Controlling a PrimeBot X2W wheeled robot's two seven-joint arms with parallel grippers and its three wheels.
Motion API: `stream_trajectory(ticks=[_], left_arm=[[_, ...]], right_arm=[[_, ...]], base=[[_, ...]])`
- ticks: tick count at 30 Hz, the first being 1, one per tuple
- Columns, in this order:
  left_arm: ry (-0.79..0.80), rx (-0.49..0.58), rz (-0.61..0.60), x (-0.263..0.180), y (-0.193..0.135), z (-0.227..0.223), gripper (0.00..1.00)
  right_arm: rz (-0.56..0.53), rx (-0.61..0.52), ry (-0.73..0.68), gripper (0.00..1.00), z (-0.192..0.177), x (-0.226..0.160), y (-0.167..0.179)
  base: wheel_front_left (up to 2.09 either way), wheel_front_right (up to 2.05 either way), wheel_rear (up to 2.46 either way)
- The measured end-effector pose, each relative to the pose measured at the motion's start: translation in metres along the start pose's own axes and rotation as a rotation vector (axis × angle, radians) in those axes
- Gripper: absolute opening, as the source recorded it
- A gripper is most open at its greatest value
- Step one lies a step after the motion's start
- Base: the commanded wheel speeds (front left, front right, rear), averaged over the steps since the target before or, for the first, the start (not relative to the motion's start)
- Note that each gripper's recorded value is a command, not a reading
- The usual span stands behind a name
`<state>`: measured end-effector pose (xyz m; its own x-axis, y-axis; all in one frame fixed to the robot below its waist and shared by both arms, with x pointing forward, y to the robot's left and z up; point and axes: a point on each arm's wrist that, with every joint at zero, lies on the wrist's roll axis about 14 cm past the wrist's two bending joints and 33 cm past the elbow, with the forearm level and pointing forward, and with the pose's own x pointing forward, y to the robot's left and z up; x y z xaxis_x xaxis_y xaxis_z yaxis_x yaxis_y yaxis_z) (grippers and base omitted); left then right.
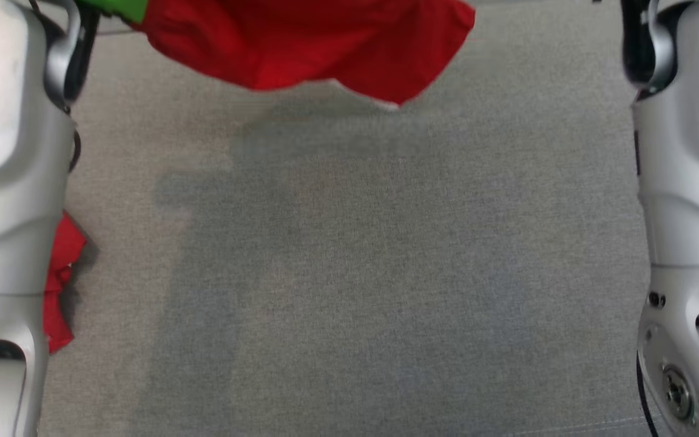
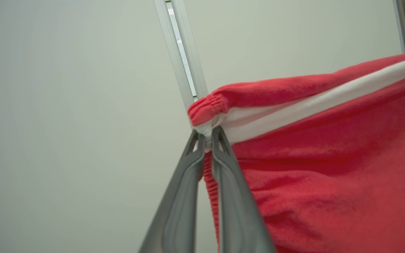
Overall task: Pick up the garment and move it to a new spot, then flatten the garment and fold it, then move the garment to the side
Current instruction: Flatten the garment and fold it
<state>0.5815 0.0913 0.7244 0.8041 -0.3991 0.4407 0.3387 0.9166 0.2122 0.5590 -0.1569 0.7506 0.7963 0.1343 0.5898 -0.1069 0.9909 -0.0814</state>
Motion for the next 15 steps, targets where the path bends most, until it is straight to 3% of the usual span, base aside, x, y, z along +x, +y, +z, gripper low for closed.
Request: stream_trajectory(ticks=[4, 9, 12, 15], left_arm=[[-0.02, 0.003, 0.004, 0.026, 0.005, -0.021, 0.0], [0.049, -0.069, 0.014, 0.034, 0.002, -0.075, 0.0], [0.141, -0.148, 0.033, 0.016, -0.006, -0.125, 0.0], [0.309, -0.241, 0.045, -0.033, -0.03, -0.19, 0.0]], right_arm=[[-0.035, -0.033, -0.013, 0.0, -0.018, 0.023, -0.017], [-0.057, -0.053, 0.038, 0.0, -0.061, 0.025, -0.027], [-0.043, -0.038, 0.134, 0.0, -0.106, 0.005, -0.02], [-0.037, 0.005, 0.281, 0.0, -0.156, -0.04, -0.012]], base=[[0.0, 0.0, 0.0], [0.0, 0.0, 0.0], [0.0, 0.0, 0.0], [0.0, 0.0, 0.0]])
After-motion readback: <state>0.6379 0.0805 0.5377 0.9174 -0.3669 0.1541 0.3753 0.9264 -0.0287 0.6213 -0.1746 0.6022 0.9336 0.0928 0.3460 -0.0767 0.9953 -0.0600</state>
